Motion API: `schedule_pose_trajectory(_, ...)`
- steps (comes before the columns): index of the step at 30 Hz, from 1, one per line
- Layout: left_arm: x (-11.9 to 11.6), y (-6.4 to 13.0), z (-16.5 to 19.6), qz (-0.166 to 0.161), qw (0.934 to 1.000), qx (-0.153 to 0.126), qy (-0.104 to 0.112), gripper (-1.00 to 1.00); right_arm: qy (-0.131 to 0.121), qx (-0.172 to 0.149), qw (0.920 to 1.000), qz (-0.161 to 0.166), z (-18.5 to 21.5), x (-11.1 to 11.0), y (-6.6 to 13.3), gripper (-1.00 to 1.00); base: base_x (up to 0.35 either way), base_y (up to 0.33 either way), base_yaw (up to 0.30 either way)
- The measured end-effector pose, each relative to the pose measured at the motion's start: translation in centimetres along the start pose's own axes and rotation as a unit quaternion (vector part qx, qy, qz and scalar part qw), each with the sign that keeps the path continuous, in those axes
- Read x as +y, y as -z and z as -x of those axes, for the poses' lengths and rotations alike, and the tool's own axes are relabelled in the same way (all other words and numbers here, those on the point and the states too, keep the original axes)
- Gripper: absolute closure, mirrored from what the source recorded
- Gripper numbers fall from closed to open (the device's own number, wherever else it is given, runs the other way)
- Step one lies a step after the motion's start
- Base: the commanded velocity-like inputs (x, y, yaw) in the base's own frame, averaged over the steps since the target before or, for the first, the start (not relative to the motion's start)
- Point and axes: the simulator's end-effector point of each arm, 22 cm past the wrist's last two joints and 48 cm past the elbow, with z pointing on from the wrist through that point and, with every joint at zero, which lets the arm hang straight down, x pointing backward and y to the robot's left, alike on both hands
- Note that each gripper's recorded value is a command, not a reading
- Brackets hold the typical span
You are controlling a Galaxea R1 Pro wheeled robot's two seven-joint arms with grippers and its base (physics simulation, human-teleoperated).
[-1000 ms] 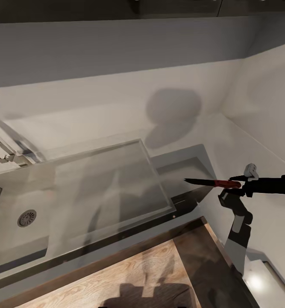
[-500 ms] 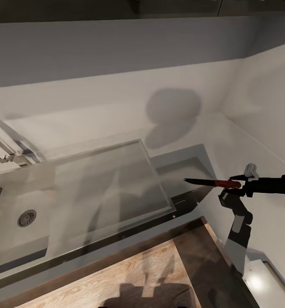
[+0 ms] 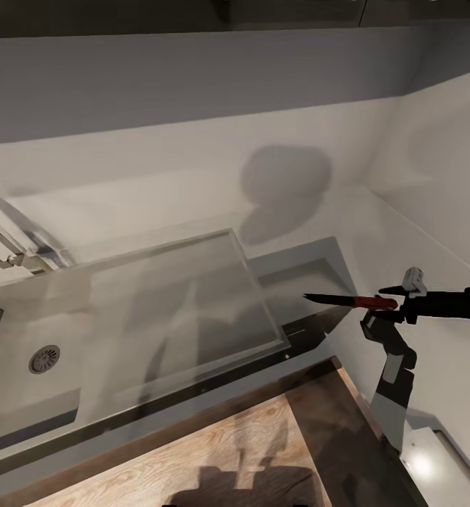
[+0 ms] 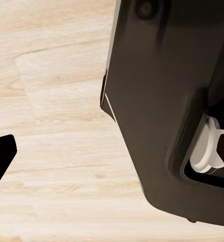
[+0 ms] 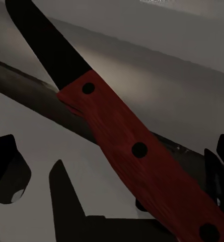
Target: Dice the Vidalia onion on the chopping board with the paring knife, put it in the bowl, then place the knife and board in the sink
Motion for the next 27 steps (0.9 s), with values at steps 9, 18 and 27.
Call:
schedule_pose_trajectory(9, -0.01, -0.02, -0.14, 0.000, 1.0000, 0.002, 0.000, -1.00, 0.001, 0.000, 1.0000, 0.000, 0.02, -0.02, 0.00, -1.00, -0.013, 0.000, 0.000)
schedule_pose_trajectory(18, -0.01, -0.02, -0.20, 0.000, 1.0000, 0.002, 0.000, -1.00, 0.002, -0.001, 1.0000, -0.001, 0.06, -0.03, -0.06, -1.00, -0.112, 0.000, 0.000)
schedule_pose_trajectory(27, 0.05, -0.03, -0.27, 0.000, 1.0000, 0.003, -0.001, -1.00, 0.012, -0.004, 0.9998, -0.015, 0.13, -0.63, 0.00, -1.00, -0.011, 0.000, 0.000)
